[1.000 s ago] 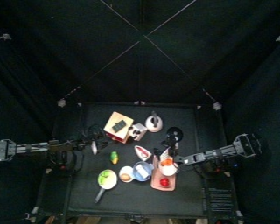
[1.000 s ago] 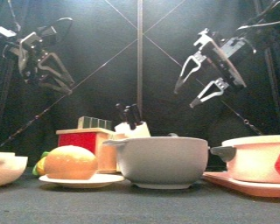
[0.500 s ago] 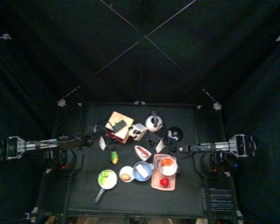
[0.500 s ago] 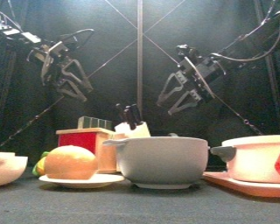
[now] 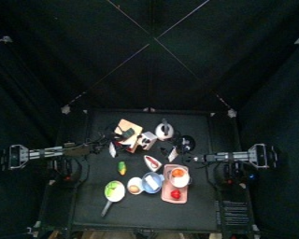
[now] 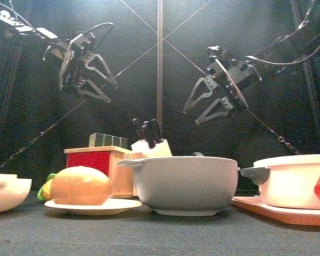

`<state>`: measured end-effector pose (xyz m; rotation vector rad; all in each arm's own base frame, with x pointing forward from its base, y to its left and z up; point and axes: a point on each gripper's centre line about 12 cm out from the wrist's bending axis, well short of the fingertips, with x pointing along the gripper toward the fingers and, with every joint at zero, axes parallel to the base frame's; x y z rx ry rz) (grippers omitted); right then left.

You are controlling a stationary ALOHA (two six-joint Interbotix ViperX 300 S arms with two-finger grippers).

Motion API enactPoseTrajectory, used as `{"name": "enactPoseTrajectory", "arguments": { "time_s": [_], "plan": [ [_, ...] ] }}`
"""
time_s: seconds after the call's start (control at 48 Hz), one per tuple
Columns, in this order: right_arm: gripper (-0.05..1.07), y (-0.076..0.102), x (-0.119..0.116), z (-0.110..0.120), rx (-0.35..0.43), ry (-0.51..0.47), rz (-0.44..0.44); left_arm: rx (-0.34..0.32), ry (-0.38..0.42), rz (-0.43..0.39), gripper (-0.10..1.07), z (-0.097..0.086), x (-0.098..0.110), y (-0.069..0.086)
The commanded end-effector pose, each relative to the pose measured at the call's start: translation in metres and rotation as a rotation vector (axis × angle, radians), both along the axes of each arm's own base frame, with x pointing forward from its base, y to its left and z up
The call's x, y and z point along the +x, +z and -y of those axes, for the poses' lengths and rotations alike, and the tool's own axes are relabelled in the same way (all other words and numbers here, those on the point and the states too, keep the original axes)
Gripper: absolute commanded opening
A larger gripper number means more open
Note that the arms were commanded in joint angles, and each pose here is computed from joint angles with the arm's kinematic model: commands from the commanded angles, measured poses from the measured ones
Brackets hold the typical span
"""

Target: Grab cleaver

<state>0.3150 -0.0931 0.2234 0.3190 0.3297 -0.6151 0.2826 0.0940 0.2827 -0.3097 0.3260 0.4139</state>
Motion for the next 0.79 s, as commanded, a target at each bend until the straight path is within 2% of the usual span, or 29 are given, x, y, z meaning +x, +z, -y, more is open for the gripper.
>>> {"name": "enactPoseTrajectory", "arguments": {
  "time_s": [0.0, 0.125, 0.25, 0.354, 0.583, 0.771],
  "plan": [
    [0.87, 0.008, -0.001, 0.002, -0.011, -0.012, 0.025, 0.028, 0.016, 0.032, 0.91, -0.007, 0.01, 0.02],
    [0.78, 0.007, -0.002, 0.005, -0.007, -0.024, 0.025, 0.063, 0.066, -0.01, 0.91, -0.017, 0.016, 0.027],
    [0.68, 0.001, -0.002, 0.009, 0.009, -0.046, 0.013, 0.074, 0.16, -0.097, 0.91, -0.028, 0.016, 0.025],
    [0.61, -0.006, -0.002, 0.015, 0.036, -0.078, -0.004, 0.085, 0.206, -0.144, 0.91, -0.03, 0.014, 0.026],
    [0.49, -0.016, -0.004, 0.026, 0.102, -0.152, -0.01, 0.11, 0.17, -0.154, 0.91, -0.02, 0.022, 0.026],
    [0.41, -0.019, 0.002, 0.032, 0.136, -0.181, -0.009, 0.103, 0.169, -0.199, 0.91, -0.022, 0.033, 0.013]
  ]
}}
